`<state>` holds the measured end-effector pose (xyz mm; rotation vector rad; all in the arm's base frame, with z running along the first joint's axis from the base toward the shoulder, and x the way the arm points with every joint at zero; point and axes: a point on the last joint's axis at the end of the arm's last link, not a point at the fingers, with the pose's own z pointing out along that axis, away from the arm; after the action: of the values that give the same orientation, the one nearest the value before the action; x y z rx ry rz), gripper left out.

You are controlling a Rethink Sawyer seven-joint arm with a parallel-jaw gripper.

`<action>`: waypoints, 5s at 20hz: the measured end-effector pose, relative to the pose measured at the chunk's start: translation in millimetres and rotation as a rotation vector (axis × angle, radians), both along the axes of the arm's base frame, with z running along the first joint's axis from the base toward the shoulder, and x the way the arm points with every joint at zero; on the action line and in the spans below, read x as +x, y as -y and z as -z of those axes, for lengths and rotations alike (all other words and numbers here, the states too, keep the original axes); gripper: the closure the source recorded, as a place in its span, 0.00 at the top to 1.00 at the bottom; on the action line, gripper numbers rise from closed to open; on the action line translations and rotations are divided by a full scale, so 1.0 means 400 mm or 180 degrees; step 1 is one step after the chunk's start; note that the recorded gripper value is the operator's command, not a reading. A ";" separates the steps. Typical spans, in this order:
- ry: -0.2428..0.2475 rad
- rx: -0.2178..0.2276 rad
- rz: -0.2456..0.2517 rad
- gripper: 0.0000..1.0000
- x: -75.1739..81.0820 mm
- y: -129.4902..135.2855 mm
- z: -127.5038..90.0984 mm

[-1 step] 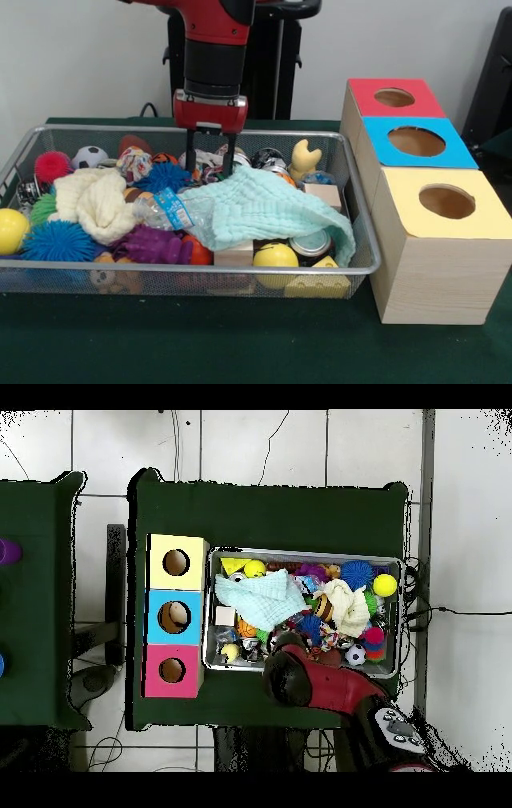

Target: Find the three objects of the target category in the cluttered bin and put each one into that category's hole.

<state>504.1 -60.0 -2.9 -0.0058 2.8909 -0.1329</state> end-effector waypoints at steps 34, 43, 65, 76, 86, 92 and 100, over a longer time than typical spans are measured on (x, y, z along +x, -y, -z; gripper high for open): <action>0.0195 -0.0035 0.0037 0.00 0.021 -0.036 0.016; -0.0226 0.0056 0.0193 0.00 0.069 -0.104 -0.108; -0.0149 0.0087 0.0360 0.00 0.141 -0.234 -0.291; -0.0118 0.0093 0.0425 0.00 0.148 -0.227 -0.315; -0.0086 0.0084 0.0467 1.00 0.151 -0.207 -0.328; -0.0063 0.0096 0.0618 1.00 0.154 -0.141 -0.338; -0.0083 0.0139 0.0698 1.00 0.151 -0.111 -0.331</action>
<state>564.4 -15.8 129.4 0.3201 2.9120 -0.1096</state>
